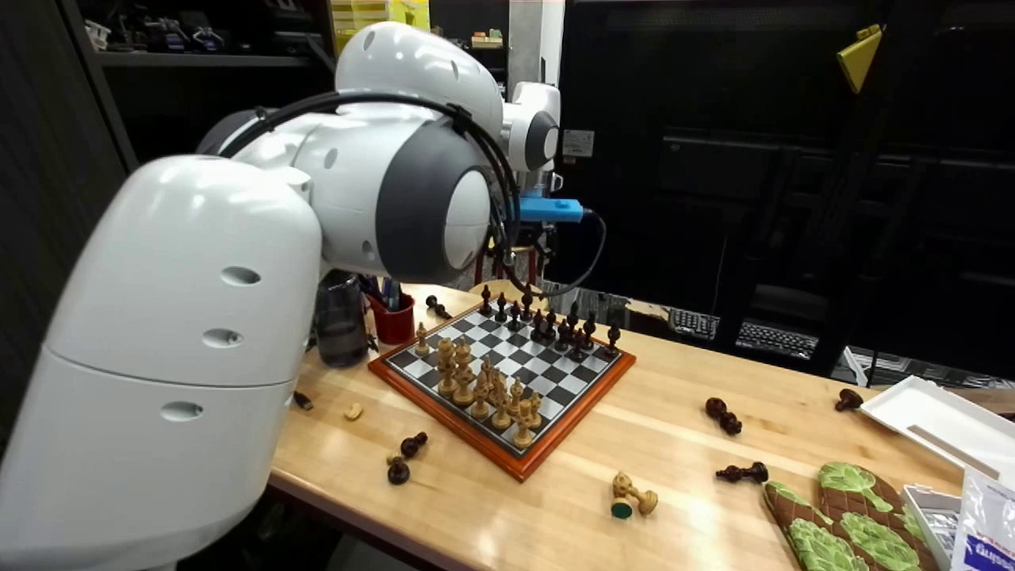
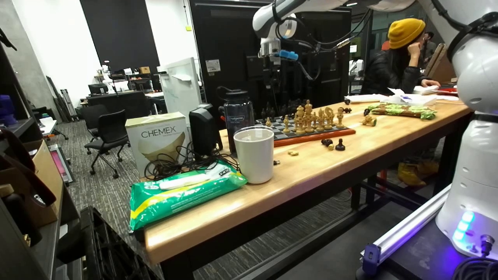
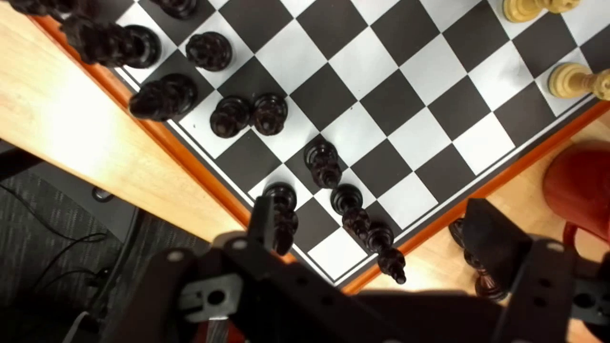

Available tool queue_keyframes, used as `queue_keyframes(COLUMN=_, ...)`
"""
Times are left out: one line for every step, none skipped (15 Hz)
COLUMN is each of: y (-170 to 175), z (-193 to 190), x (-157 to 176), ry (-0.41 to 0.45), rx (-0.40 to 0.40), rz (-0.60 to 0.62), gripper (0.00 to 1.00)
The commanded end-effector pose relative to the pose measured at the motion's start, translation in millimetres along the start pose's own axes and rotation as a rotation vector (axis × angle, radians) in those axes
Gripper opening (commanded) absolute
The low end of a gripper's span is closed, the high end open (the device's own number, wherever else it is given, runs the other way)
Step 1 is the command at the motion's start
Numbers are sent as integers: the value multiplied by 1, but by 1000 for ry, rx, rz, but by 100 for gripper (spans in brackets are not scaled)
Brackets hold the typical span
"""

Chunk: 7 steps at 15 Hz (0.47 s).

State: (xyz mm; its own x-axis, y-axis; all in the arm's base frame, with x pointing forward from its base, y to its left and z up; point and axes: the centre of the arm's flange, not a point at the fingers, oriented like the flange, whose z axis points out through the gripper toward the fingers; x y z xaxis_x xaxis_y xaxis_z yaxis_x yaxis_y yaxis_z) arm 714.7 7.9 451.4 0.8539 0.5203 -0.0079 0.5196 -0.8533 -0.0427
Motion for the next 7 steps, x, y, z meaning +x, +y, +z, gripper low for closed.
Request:
queue_keyframes(y=-29, z=-30, x=-37, ry=34, rx=-29, rz=170, gripper=100)
queue_keyframes(y=-33, z=-39, x=-45, ry=39, rx=-35, rz=207, gripper=100)
queue_keyframes(y=-36, z=-46, x=-52, ry=45, rx=-44, rz=247, gripper=100)
queue_keyframes(y=-40, z=-53, x=-62, ry=55, rx=-48, rz=251, gripper=100)
queue_keyframes(y=-15, z=-44, x=-26, ry=37, rx=-34, rz=206, gripper=100)
queue_keyframes(y=-17, z=-48, x=-30, ry=39, rx=-37, rz=210, gripper=100)
queue_keyframes(y=-17, z=-51, x=-31, ry=41, rx=-39, rz=211, gripper=100)
